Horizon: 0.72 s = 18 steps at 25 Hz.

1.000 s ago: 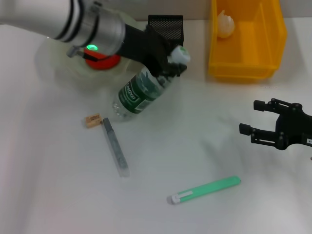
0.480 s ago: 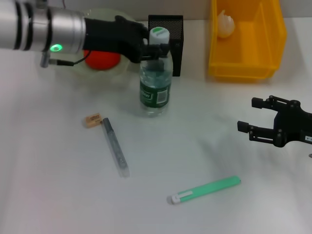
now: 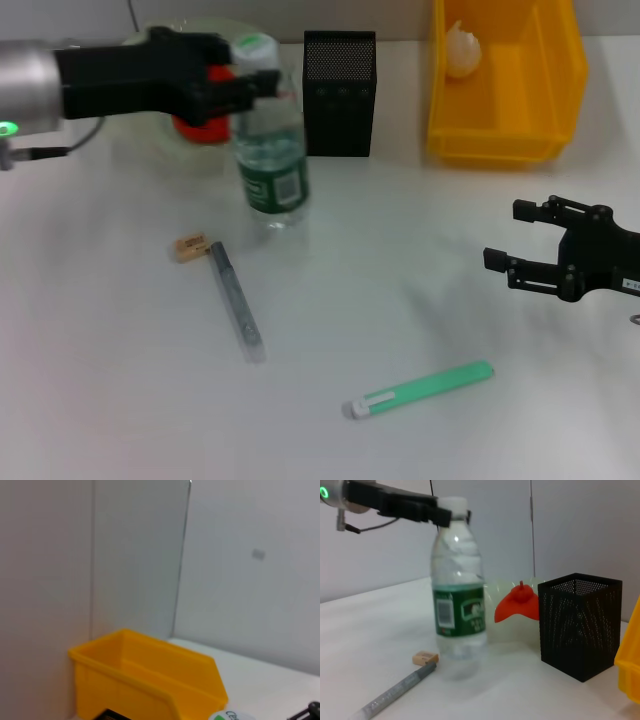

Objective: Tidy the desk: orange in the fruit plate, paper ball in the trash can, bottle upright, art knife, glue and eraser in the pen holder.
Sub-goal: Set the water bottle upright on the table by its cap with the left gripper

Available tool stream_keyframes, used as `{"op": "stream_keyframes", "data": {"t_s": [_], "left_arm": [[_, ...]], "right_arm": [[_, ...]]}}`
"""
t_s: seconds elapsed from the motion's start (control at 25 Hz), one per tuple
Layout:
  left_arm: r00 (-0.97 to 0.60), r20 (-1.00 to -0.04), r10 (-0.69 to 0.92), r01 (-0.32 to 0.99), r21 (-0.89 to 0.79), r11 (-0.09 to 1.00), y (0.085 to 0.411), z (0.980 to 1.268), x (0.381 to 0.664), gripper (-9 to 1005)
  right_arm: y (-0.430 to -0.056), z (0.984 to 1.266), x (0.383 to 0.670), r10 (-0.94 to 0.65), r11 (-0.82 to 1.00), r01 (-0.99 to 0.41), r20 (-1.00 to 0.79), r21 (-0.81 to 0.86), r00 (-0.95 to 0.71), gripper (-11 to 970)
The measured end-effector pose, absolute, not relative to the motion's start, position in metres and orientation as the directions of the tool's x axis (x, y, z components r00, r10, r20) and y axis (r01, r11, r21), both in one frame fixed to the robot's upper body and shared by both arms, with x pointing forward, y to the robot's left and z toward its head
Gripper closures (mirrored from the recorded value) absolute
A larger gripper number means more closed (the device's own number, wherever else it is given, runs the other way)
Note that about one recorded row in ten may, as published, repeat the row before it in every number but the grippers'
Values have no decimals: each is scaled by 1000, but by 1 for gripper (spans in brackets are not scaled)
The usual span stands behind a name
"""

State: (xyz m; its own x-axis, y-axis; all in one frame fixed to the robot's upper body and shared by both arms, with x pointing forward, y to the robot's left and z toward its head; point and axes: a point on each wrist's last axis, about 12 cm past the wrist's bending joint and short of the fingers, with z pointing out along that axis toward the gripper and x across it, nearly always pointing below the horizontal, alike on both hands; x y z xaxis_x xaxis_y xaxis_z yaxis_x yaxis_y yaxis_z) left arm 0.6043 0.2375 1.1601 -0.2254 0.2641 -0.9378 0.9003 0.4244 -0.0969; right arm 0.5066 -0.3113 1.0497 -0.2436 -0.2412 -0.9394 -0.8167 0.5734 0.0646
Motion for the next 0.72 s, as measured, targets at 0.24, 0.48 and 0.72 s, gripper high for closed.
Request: {"op": "stream_keyframes", "data": {"t_s": [0.24, 0.48, 0.72], "left_arm": [[-187, -963, 196, 886, -79, 457, 275, 1163, 592, 528], [-156, -971, 179, 821, -26, 570, 326, 1159, 575, 517], [-155, -971, 181, 791, -12, 612, 342, 1152, 566, 505]], "right_arm": [[-309, 1051, 508, -239, 565, -823, -941, 65, -239, 172], [-308, 1052, 509, -238, 559, -827, -943, 64, -234, 172], [-307, 1053, 510, -240, 555, -830, -944, 58, -227, 172]]}}
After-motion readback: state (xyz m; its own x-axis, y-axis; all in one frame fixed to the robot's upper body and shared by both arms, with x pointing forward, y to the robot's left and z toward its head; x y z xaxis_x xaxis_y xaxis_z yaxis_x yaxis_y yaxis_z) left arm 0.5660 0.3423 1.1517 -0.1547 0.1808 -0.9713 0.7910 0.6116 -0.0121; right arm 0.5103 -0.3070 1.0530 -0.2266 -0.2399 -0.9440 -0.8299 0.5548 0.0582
